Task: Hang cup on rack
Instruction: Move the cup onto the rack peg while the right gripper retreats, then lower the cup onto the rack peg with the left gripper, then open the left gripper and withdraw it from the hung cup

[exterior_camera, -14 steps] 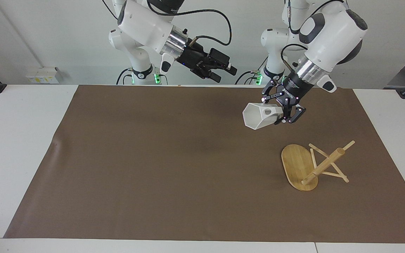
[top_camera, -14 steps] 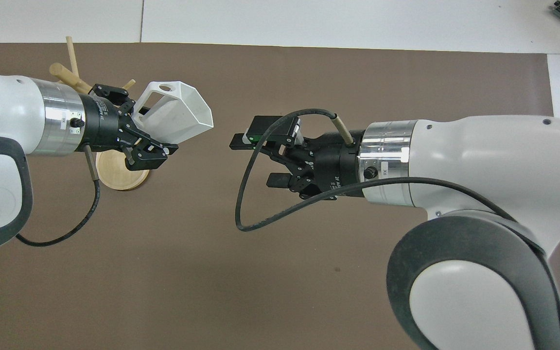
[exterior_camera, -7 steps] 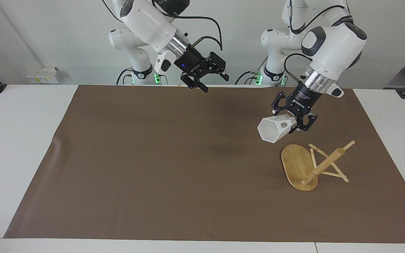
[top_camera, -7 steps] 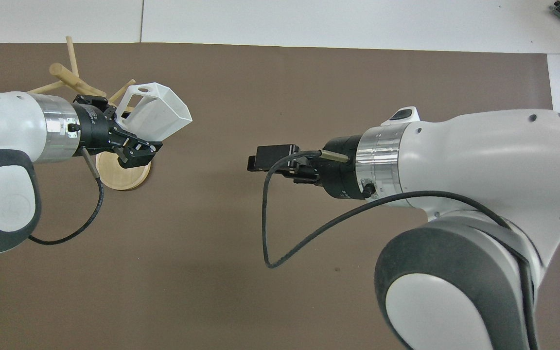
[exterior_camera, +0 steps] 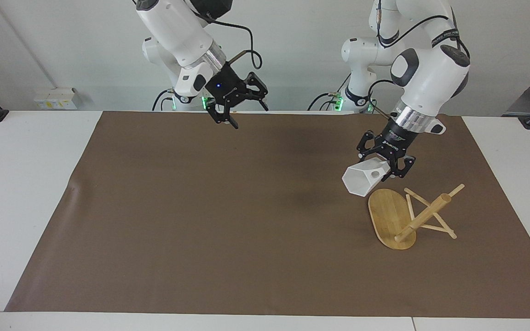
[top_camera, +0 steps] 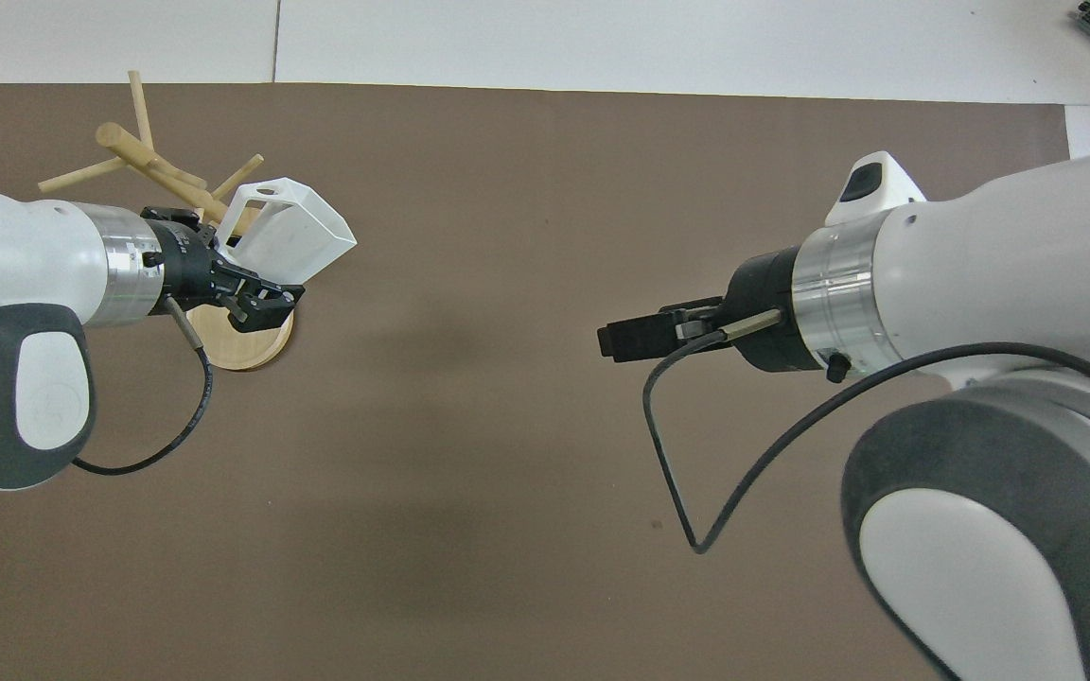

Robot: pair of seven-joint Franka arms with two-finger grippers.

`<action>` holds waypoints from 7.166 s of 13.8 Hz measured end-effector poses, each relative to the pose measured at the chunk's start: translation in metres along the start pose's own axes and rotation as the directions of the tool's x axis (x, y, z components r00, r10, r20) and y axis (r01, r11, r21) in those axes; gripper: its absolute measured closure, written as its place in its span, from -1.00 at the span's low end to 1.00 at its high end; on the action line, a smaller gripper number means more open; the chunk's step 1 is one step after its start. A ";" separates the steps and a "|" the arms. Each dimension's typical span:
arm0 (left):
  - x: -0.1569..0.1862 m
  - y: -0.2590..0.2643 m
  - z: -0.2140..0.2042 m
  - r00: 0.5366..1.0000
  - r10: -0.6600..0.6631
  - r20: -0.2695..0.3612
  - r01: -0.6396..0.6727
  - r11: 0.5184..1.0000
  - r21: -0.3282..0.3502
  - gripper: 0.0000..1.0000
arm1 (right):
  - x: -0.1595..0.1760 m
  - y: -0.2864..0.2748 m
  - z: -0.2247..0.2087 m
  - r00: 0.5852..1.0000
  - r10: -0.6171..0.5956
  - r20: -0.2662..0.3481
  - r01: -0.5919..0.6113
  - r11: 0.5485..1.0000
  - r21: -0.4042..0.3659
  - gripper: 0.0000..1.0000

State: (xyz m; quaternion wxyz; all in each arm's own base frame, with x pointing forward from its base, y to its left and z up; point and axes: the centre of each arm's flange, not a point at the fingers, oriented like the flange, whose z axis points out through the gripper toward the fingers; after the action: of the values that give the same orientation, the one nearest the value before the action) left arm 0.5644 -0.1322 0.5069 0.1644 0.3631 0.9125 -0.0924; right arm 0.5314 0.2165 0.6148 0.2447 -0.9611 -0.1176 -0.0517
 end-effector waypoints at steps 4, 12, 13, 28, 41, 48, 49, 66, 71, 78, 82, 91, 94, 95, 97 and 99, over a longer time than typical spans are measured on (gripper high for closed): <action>0.012 0.016 0.001 0.999 -0.043 -0.006 0.043 0.999 -0.009 -0.59 | -0.002 0.021 -0.021 0.996 -0.074 0.046 0.077 0.993 -0.086 -1.00; 0.020 0.032 0.016 0.988 -0.153 0.009 0.153 0.988 -0.032 -0.59 | -0.006 0.076 -0.067 0.983 -0.144 0.113 0.170 0.946 -0.275 -1.00; 0.021 0.035 0.015 0.987 -0.161 0.013 0.161 0.986 -0.039 -0.59 | -0.006 0.088 -0.076 0.983 -0.145 0.113 0.173 0.939 -0.296 -1.00; 0.018 0.046 0.027 0.975 -0.223 0.020 0.223 0.961 -0.164 -0.59 | -0.028 0.214 -0.106 0.996 0.023 0.089 0.022 0.881 -0.473 -1.00; 0.030 0.067 0.025 0.956 -0.290 0.037 0.292 0.939 -0.181 -0.59 | -0.045 0.265 -0.102 0.988 0.152 0.020 -0.124 0.868 -0.480 -1.00; 0.036 0.076 0.030 0.951 -0.309 0.032 0.309 0.933 -0.183 -0.59 | -0.050 0.257 -0.110 0.969 0.249 -0.010 -0.223 0.850 -0.477 -1.00; 0.036 0.076 0.031 0.950 -0.309 0.032 0.310 0.933 -0.182 -0.59 | -0.049 0.255 -0.114 0.969 0.248 -0.011 -0.223 0.850 -0.477 -1.00; 0.035 0.082 0.020 0.960 -0.279 -0.015 0.270 0.941 -0.206 -1.00 | -0.048 0.250 -0.123 0.970 0.244 -0.017 -0.222 0.850 -0.478 -1.00; 0.024 0.070 -0.013 0.978 -0.167 -0.125 0.141 0.971 -0.193 -1.00 | -0.048 0.250 -0.123 0.969 0.246 -0.017 -0.224 0.849 -0.479 -1.00; 0.031 0.046 -0.051 0.896 0.363 -0.255 -0.386 0.921 -0.044 -1.00 | -0.048 0.249 -0.122 0.970 0.243 -0.015 -0.221 0.850 -0.478 -1.00; 0.034 0.039 -0.061 0.689 0.677 -0.259 -0.684 0.726 0.076 -1.00 | -0.048 0.249 -0.122 0.970 0.242 -0.015 -0.220 0.850 -0.479 -1.00; 0.039 0.032 -0.078 -0.025 0.998 -0.049 -0.955 -0.009 0.295 -1.00 | -0.048 0.249 -0.122 0.970 0.243 -0.015 -0.220 0.850 -0.479 -1.00; 0.040 0.039 -0.100 -0.264 0.964 0.040 -0.916 -0.263 0.304 -1.00 | -0.048 0.249 -0.122 0.970 0.242 -0.015 -0.220 0.850 -0.479 -1.00; 0.040 0.041 -0.108 -0.335 0.939 0.070 -0.890 -0.340 0.303 -1.00 | -0.048 0.249 -0.122 0.970 0.242 -0.015 -0.220 0.850 -0.479 -1.00; 0.040 0.046 -0.122 -0.452 0.884 0.119 -0.835 -0.466 0.292 -1.00 | -0.048 0.249 -0.122 0.970 0.242 -0.015 -0.220 0.850 -0.479 -1.00; 0.038 0.049 -0.133 -0.545 0.824 0.155 -0.777 -0.566 0.276 -1.00 | -0.048 0.249 -0.122 0.970 0.242 -0.015 -0.220 0.850 -0.479 -1.00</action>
State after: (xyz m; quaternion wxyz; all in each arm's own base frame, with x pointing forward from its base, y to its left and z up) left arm 0.5416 -0.0346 0.6136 0.0275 0.9943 0.1021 0.0105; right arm 0.5429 -0.0639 0.6003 0.0024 -0.9996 0.0096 -0.0272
